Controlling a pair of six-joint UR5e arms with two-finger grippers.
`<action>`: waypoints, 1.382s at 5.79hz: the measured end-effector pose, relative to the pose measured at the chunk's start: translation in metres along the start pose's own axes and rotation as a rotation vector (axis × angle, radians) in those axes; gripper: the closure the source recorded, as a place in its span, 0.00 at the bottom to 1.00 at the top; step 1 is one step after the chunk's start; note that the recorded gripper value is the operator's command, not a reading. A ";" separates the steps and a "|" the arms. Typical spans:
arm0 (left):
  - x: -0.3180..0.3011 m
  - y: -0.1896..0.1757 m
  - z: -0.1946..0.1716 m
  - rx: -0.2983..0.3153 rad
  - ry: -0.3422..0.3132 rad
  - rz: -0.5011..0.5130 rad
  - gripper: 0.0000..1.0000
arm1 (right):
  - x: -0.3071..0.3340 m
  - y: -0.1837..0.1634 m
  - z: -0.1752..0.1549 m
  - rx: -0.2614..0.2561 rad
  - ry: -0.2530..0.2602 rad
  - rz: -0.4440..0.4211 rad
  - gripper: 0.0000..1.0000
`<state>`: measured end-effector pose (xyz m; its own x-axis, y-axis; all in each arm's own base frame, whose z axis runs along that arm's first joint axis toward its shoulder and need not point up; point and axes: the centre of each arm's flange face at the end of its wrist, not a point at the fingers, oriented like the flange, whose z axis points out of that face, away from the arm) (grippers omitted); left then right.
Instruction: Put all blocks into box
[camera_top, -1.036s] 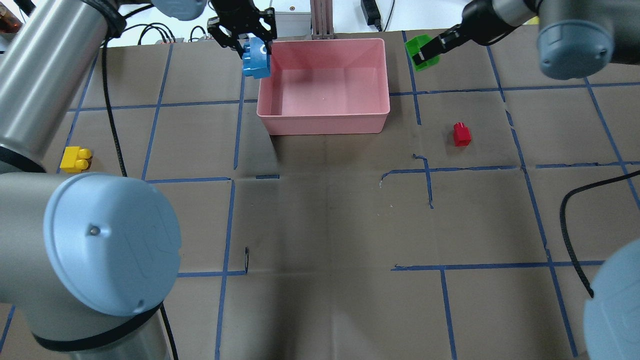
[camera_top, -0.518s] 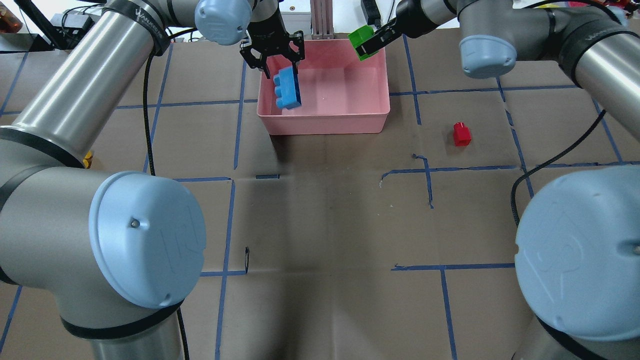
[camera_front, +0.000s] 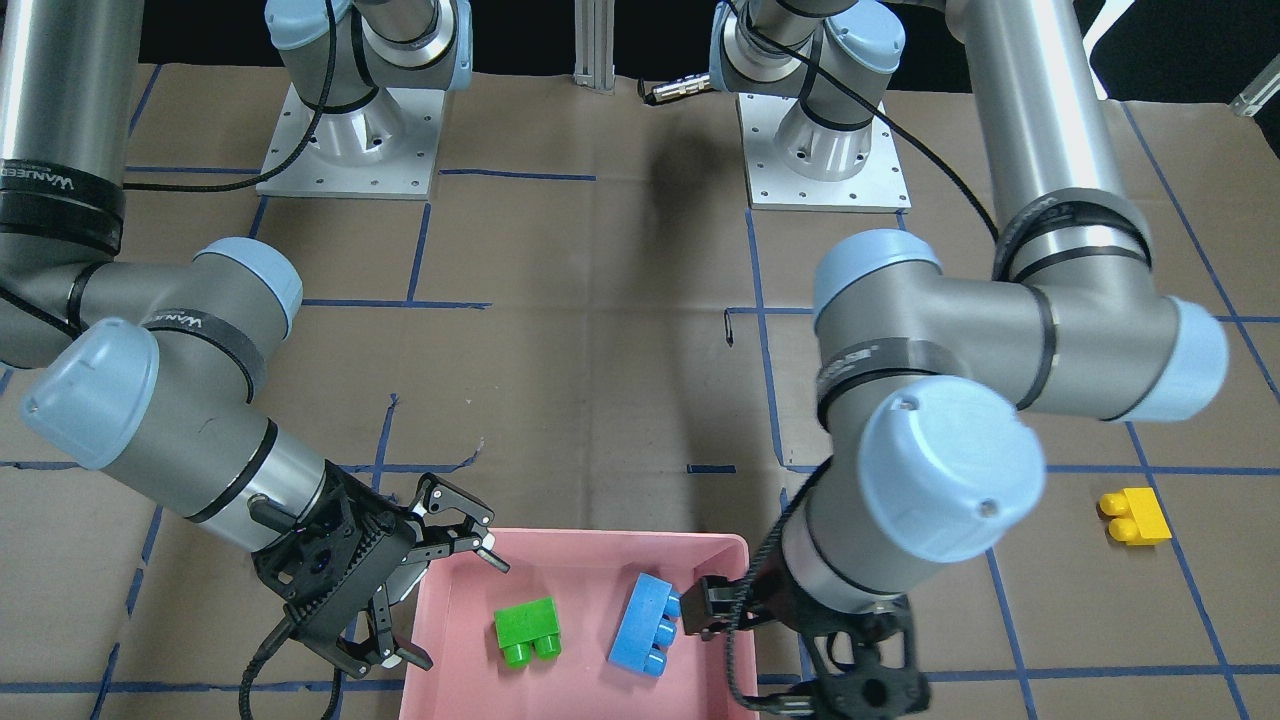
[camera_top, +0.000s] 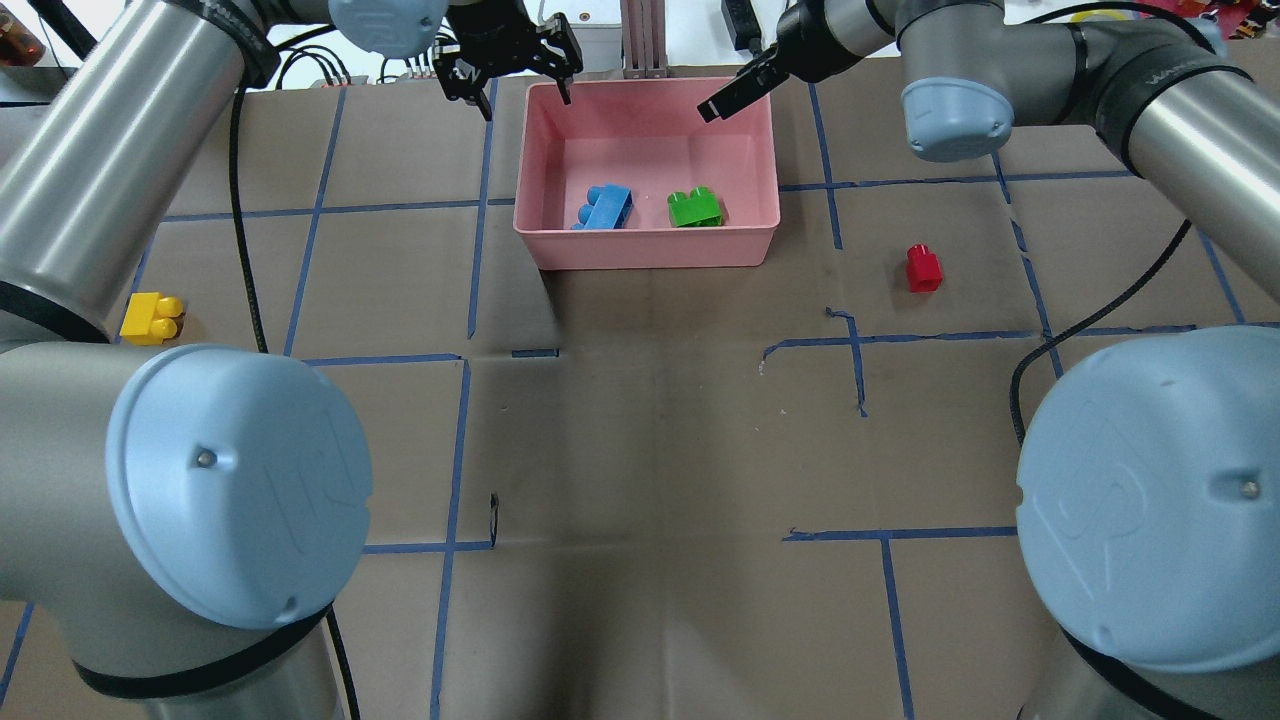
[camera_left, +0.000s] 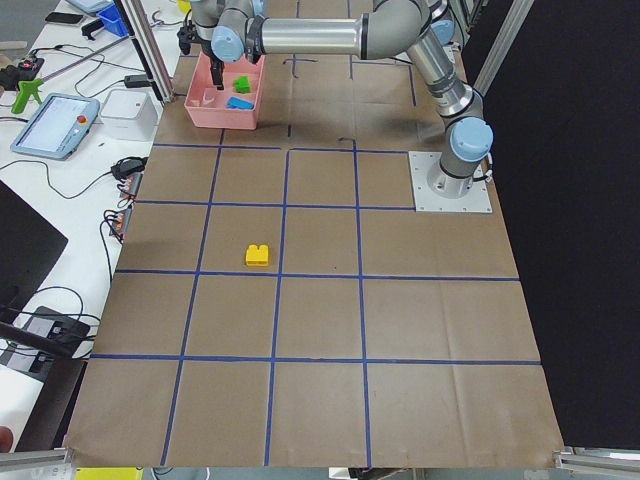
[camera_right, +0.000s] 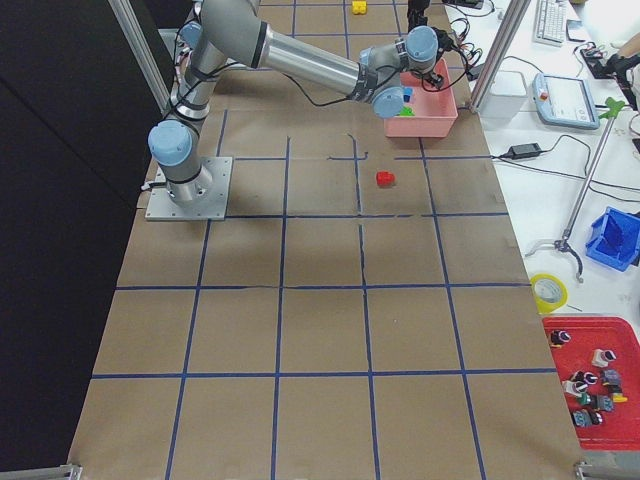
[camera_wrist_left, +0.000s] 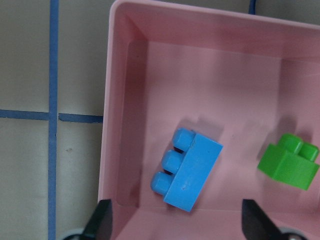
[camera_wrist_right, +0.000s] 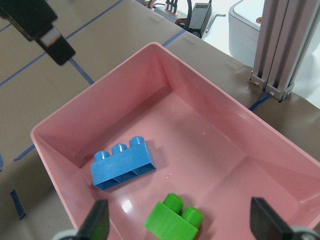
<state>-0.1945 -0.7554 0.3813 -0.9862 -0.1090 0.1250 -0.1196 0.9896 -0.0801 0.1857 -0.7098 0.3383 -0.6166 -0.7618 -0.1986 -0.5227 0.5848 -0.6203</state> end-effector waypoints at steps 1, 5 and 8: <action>-0.043 -0.006 -0.030 0.023 0.008 -0.002 0.01 | -0.002 0.002 -0.012 -0.020 -0.002 0.019 0.00; -0.301 0.002 -0.070 -0.007 -0.055 0.067 0.01 | 0.014 0.073 -0.112 -0.531 0.367 0.411 0.02; -0.447 0.031 -0.060 -0.080 -0.127 0.074 0.01 | 0.028 0.155 -0.058 -0.516 0.532 0.729 0.03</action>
<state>0.2499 -0.6704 0.3827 -0.9991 -0.0417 -0.0046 -0.0417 0.9991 -0.0046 0.0538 -0.6241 0.2804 -0.9987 -0.0272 0.0427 -0.0297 0.9978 -0.0589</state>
